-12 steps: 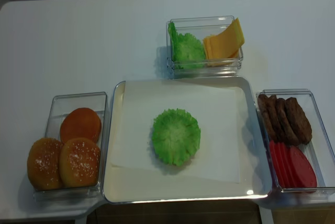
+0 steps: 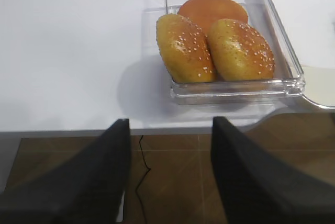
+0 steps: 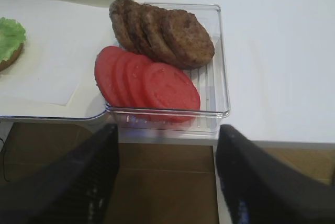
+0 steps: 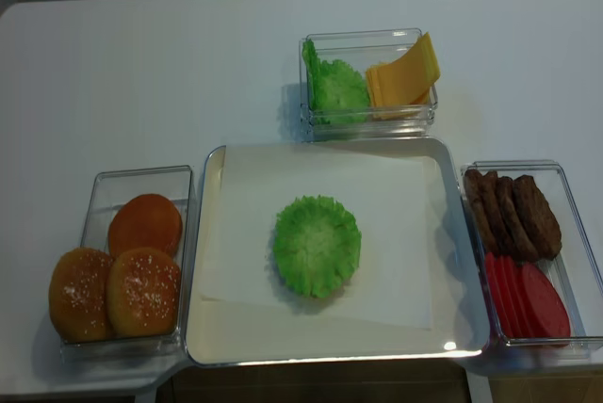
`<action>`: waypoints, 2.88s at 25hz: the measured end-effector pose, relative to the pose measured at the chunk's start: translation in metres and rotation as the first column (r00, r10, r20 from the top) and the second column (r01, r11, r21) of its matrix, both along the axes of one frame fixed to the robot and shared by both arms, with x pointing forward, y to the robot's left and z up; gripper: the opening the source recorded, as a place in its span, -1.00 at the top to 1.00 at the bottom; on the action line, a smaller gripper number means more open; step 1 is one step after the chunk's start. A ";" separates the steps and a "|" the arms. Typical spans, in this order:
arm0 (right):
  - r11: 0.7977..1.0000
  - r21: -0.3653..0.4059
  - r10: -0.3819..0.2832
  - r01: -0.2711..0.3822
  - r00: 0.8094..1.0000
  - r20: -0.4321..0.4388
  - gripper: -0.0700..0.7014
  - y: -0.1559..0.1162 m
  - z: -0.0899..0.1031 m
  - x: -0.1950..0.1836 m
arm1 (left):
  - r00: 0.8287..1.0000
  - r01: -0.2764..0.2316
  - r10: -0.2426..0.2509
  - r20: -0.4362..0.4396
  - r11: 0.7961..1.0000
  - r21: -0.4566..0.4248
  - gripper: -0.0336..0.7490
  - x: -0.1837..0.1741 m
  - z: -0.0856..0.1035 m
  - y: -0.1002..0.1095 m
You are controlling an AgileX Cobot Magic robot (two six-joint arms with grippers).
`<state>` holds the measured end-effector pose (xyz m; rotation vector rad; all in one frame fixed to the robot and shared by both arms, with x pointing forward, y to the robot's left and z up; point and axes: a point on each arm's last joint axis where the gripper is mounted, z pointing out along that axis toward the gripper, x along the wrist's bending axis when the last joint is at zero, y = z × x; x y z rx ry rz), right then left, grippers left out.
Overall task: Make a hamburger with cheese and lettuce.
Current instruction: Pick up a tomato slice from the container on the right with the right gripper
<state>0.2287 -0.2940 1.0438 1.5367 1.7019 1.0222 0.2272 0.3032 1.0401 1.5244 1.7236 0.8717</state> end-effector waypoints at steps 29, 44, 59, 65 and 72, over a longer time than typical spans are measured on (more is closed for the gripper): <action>0.992 0.121 -0.037 0.037 0.999 -0.004 -0.34 0.002 0.005 -0.002 | 1.000 0.000 0.000 0.000 1.000 0.000 -0.03 0.000 0.000 0.000; 0.987 0.156 -0.011 0.041 0.981 -0.192 -0.34 0.013 0.085 0.061 | 1.000 0.000 0.000 0.000 1.000 0.000 -0.03 0.000 0.000 0.000; 0.996 0.089 0.031 0.006 0.913 -0.407 -0.32 0.034 0.096 0.151 | 1.000 0.000 0.000 0.000 1.000 0.000 -0.03 0.000 0.000 0.000; 0.998 0.038 0.059 -0.046 0.853 -0.519 -0.31 0.052 0.080 0.179 | 1.000 0.000 0.000 0.000 1.000 0.000 -0.03 0.000 0.000 0.000; 0.990 -0.081 0.042 -0.118 0.780 -0.625 -0.25 0.081 0.050 0.201 | 1.000 0.000 0.000 0.000 1.000 0.000 -0.03 0.000 0.000 0.000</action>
